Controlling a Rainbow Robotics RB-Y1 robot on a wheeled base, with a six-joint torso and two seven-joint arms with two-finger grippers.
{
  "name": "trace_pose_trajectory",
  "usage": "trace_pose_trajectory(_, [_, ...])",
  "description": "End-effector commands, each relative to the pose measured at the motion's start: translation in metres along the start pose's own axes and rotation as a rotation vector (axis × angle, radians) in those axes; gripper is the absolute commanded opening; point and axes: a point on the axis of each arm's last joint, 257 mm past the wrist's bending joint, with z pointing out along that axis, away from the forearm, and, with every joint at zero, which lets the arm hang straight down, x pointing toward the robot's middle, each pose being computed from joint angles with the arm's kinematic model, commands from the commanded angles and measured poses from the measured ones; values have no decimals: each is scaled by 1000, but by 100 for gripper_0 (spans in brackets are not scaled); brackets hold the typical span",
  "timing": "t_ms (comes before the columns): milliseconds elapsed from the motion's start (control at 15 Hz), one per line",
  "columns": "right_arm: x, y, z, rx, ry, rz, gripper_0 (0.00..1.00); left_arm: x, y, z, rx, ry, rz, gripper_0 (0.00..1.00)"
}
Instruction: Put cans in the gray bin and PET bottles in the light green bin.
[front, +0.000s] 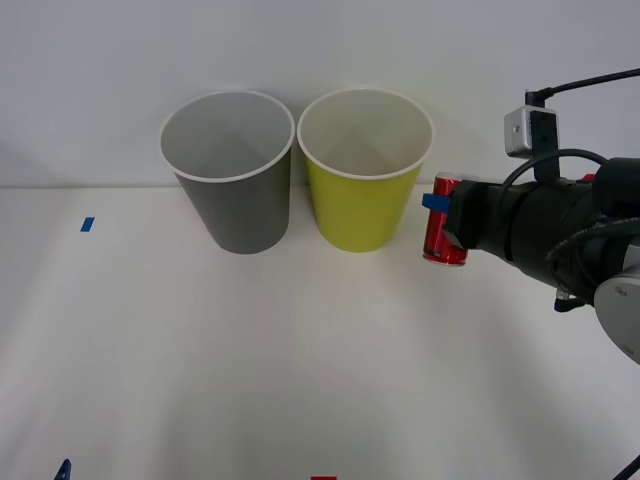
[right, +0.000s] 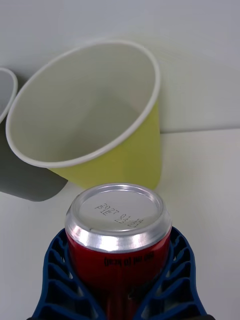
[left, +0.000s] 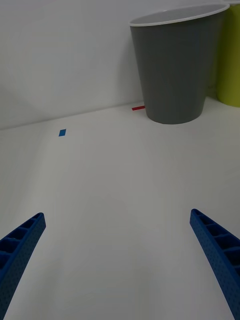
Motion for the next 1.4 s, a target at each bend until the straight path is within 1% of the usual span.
trace_pose_trajectory(67, [-23,8,-5,-30,-83,-123,0,0,0,0,0,0,0,100])
trace_pose_trajectory(133, [-25,11,-7,-47,-90,-159,0,0,0,0,0,0,0,100])
trace_pose_trajectory(333, [-33,18,-13,-68,-120,-273,0,0,0,0,0,0,0,100])
trace_pose_trajectory(467, [-35,22,-16,-93,-129,-310,0,0,0,0,0,0,0,100])
trace_pose_trajectory(533, [-37,23,-17,-97,-137,-329,0,0,0,0,0,0,0,100])
trace_pose_trajectory(600, [-43,29,-18,-113,-166,-340,0,0,0,0,0,0,0,100])
trace_pose_trajectory(800, [-62,59,-24,-207,-246,-316,0,0,0,0,0,0,0,100])
trace_pose_trajectory(867, [-71,78,-26,-273,-281,-303,0,0,0,0,0,0,0,100])
trace_pose_trajectory(933, [-82,91,-25,-321,-315,-287,0,0,0,0,0,0,0,100])
trace_pose_trajectory(1067, [-96,113,-24,-405,-349,-266,0,0,0,0,0,0,0,100])
trace_pose_trajectory(1133, [-102,128,-27,-464,-361,-265,0,0,0,0,0,0,0,100])
trace_pose_trajectory(1200, [-105,140,-31,-508,-365,-275,0,0,0,0,0,0,0,100])
trace_pose_trajectory(1267, [-106,150,-36,-539,-369,-293,0,0,0,0,0,0,0,100])
trace_pose_trajectory(1333, [-108,160,-41,-561,-375,-324,0,0,0,0,0,0,0,100])
trace_pose_trajectory(1400, [-108,163,-41,-558,-377,-354,0,0,0,0,0,0,0,100])
